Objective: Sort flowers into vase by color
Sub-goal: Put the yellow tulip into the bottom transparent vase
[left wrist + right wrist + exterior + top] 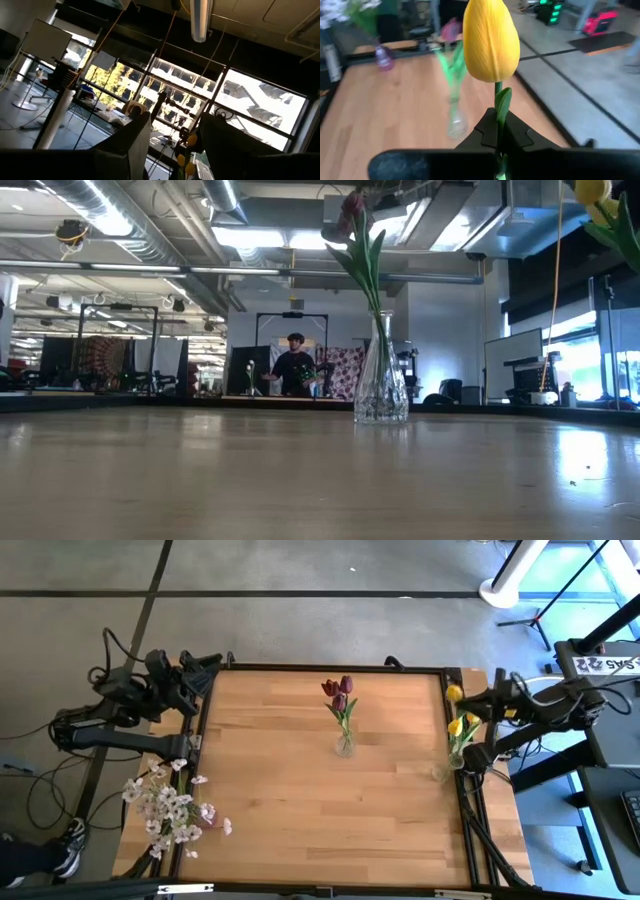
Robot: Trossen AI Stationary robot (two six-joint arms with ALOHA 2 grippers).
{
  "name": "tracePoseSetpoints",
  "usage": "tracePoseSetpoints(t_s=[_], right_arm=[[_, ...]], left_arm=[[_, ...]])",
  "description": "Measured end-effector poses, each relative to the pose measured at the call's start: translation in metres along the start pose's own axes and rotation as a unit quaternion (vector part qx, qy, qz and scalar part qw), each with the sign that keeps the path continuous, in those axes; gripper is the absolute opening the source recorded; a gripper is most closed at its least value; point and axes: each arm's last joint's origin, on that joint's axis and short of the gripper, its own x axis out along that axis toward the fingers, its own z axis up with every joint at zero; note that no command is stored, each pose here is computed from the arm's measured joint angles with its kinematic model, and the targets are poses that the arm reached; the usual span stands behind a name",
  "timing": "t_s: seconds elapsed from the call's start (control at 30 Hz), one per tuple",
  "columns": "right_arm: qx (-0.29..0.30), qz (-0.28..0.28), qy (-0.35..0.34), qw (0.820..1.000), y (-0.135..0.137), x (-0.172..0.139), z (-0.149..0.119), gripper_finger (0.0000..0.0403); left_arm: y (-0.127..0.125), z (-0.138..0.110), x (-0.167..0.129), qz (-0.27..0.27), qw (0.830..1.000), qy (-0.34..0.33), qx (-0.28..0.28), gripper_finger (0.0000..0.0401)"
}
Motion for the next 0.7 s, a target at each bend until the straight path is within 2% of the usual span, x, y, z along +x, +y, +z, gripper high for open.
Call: tracePoseSetpoints(t_s=[0.37, 0.5, 0.7], right_arm=[[-0.018, 0.128, 0.077, 0.989, 0.011, 0.011, -0.025, 0.0034], [-0.028, 0.132, 0.108, 0.985, 0.008, 0.007, -0.028, 0.0059], [0.011, 0.132, 0.101, 0.986, -0.002, -0.009, -0.019, 0.0118]], left_arm=[[0.004, 0.002, -0.001, 0.062, 0.998, -0.025, -0.013, 0.0169], [0.004, 0.002, -0.001, 0.067, 0.997, -0.028, -0.017, 0.0169], [0.003, 0.002, 0.000, 0.058, 0.997, -0.026, -0.044, 0.0169]])
